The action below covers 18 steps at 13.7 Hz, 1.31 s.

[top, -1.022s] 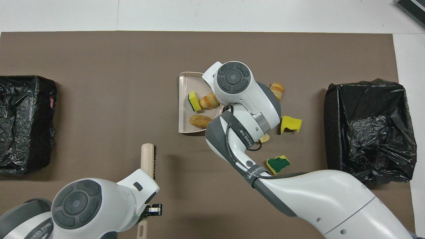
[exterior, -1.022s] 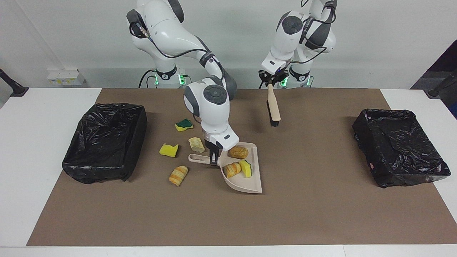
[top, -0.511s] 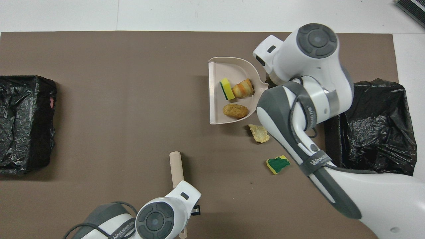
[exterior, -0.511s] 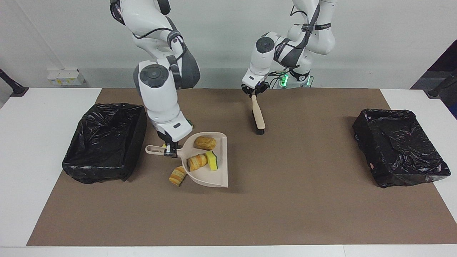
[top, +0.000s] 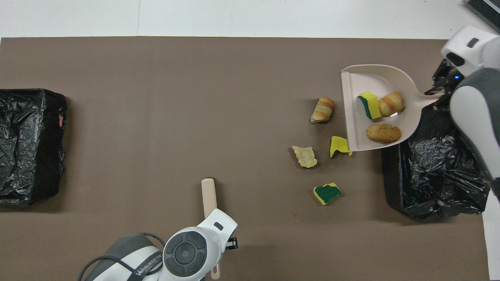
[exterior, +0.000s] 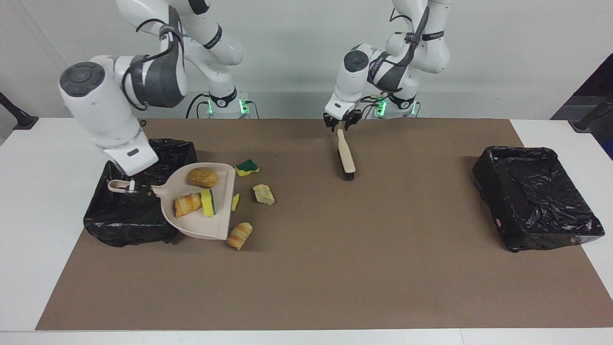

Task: Sweep and dump trash in bin
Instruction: 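Carry the loaded dustpan with the right gripper toward the nearby black bin, then tip the dustpan over the black bin with the right gripper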

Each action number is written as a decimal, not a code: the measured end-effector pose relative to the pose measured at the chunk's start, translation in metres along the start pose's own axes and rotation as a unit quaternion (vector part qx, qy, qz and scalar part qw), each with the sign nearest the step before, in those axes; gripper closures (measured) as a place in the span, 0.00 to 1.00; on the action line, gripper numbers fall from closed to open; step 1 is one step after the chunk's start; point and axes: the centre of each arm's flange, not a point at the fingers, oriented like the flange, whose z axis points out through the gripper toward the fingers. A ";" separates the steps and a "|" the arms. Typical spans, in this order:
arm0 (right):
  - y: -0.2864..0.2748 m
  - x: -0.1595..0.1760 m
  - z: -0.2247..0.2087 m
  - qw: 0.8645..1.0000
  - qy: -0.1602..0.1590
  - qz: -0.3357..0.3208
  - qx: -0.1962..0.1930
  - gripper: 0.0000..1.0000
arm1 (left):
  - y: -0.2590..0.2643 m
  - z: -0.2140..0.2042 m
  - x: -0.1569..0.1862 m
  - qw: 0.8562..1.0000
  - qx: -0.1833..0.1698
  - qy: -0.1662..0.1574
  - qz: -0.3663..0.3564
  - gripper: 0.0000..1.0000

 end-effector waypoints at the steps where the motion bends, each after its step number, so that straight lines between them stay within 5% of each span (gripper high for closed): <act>1: -0.009 -0.032 0.001 1.000 -0.001 -0.006 0.005 0.69 | -0.001 -0.003 0.004 1.000 -0.003 0.001 -0.004 0.21; 3: -0.034 -0.090 0.005 1.000 -0.003 -0.018 0.016 0.69 | -0.005 -0.016 0.018 1.000 -0.008 -0.001 -0.018 0.00; 7: -0.085 -0.172 0.016 0.999 -0.032 -0.039 0.005 0.69 | -0.035 -0.074 0.067 1.000 -0.021 -0.009 -0.015 0.00; 11: -0.114 -0.156 0.046 0.991 -0.107 -0.079 -0.031 0.69 | -0.103 -0.145 0.116 1.000 -0.026 -0.002 0.003 0.00; 18: -0.106 -0.095 0.042 0.964 -0.242 -0.107 -0.031 0.69 | -0.235 -0.239 0.168 0.998 -0.027 0.045 0.026 0.00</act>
